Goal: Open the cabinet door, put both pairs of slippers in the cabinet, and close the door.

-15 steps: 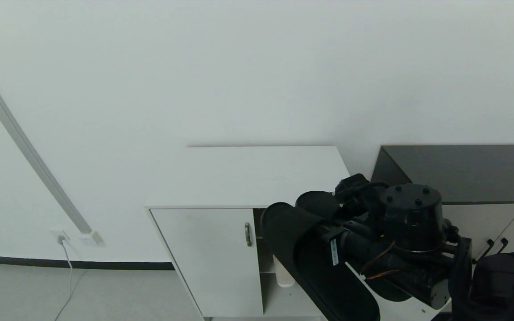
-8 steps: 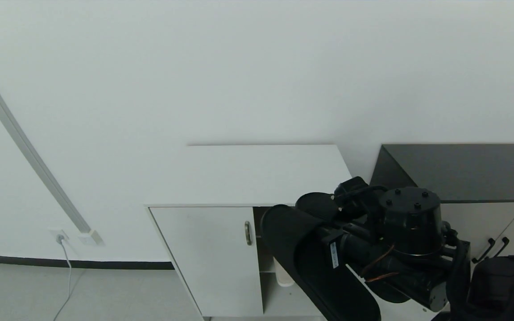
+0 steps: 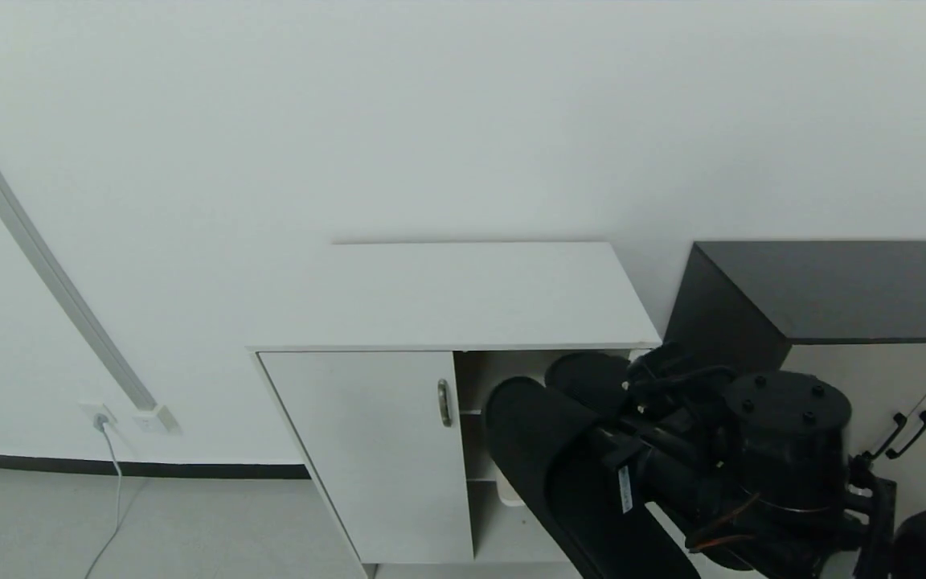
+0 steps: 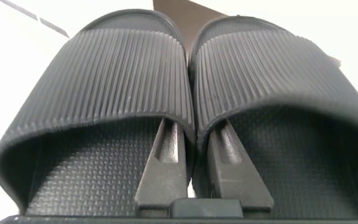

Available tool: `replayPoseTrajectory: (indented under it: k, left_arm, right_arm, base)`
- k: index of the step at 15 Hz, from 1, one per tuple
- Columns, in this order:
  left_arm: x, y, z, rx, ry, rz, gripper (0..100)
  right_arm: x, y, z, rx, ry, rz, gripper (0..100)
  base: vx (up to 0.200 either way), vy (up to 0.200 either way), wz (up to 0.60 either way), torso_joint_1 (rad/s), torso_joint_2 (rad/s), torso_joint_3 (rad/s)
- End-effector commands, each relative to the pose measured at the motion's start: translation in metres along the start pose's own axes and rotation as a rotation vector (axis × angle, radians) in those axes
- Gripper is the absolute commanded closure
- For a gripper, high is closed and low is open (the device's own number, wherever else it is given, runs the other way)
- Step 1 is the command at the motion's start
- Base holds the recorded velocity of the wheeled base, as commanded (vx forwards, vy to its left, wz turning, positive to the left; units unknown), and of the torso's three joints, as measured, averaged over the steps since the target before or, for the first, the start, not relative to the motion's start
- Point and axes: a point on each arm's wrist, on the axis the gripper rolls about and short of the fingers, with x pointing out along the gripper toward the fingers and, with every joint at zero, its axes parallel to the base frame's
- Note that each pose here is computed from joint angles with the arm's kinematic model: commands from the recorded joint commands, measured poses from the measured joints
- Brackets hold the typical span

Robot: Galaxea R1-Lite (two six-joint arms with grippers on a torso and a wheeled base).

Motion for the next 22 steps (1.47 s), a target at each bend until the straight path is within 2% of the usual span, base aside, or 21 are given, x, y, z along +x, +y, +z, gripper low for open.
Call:
replayPoseTrajectory:
  k: [1,6,22]
  left_arm:
    - [0.000,0.000,0.000,0.000,-0.001,-0.001,100]
    - [0.000,0.000,0.000,-0.001,-0.001,-0.001,100]
    - [0.000,0.000,0.000,-0.003,-0.001,-0.001,100]
  right_arm:
    - [-0.013,0.004,-0.008,-0.009,0.004,0.018,100]
    - [-0.008,0.009,-0.016,-0.014,0.036,0.032,100]
    - [-0.005,0.010,-0.021,-0.021,0.056,0.029,100]
  base:
    - [0.000,0.000,0.00,-0.173,0.40,0.222]
    - [0.000,0.000,0.00,-0.217,0.52,0.292]
    - [0.000,0.000,0.00,-0.185,0.51,0.322]
